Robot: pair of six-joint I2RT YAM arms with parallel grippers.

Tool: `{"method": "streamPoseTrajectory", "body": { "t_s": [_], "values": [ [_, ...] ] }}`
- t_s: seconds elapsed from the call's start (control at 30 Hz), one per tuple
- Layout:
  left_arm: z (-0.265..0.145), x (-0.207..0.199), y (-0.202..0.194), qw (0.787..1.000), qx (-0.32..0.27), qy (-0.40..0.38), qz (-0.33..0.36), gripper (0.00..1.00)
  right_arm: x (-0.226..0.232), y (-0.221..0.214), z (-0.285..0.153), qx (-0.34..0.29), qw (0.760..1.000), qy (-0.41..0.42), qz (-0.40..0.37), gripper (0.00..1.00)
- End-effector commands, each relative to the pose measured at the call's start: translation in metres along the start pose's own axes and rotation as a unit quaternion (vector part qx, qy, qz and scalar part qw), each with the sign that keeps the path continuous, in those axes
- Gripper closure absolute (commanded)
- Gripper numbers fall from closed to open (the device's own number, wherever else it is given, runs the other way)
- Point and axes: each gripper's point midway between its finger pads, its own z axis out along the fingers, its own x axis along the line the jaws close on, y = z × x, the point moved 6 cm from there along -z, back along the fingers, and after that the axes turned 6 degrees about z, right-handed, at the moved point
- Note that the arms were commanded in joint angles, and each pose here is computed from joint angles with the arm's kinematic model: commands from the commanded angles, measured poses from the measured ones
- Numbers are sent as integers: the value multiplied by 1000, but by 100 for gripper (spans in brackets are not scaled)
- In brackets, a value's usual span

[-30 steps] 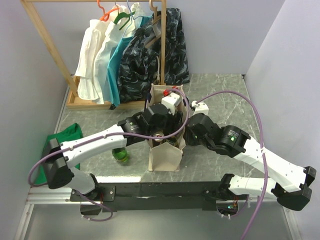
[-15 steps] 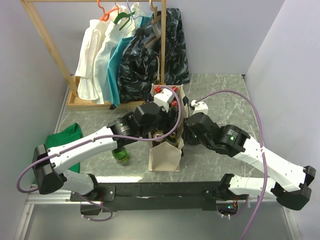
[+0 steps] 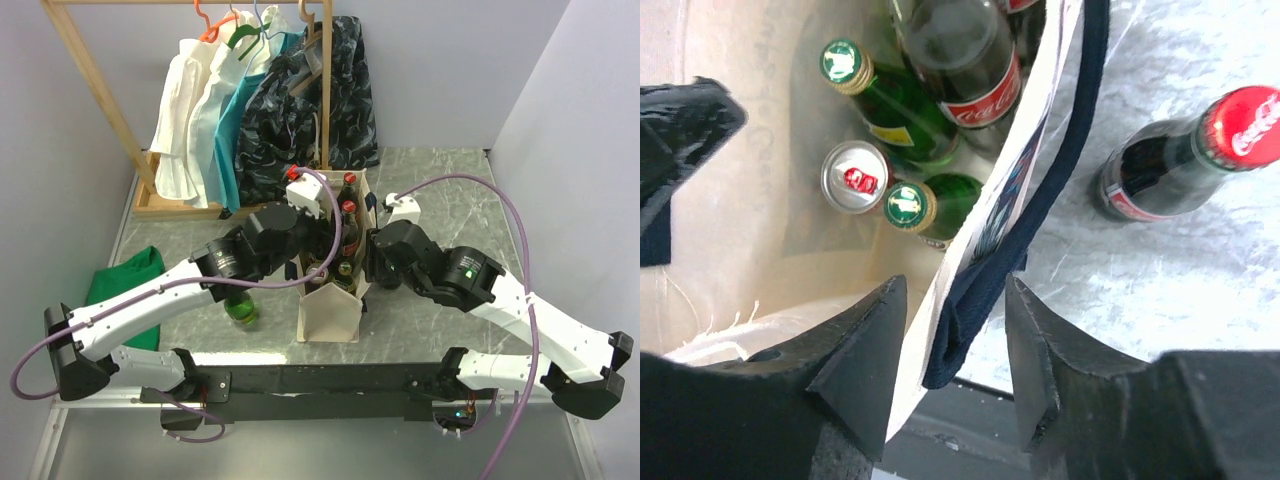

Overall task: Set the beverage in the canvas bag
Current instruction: Place the drink in the canvas bag, then pick up the drink from the center of the board.

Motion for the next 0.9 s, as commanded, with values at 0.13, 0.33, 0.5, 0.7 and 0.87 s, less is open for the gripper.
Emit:
{"method": "streamPoseTrajectory", "body": {
  "t_s": [0.13,0.33,0.5,0.7,0.87],
  "values": [
    [-18,14,21,999,-43,31,13,4,-1,27,-16,-65,998,-2,11,45],
    [-24,22,25,997,-47,57,14,4,-10,35,-22,-96,995,-26,22,39],
    [-29,27,26,996,-50,74,13,4,-23,42,-25,-111,992,-49,30,37],
    [-32,31,28,995,-50,88,12,4,-39,49,-23,-113,990,-73,40,36],
    [-34,33,27,994,-48,92,11,4,-53,63,-18,-108,988,-87,72,35]
  ]
}}
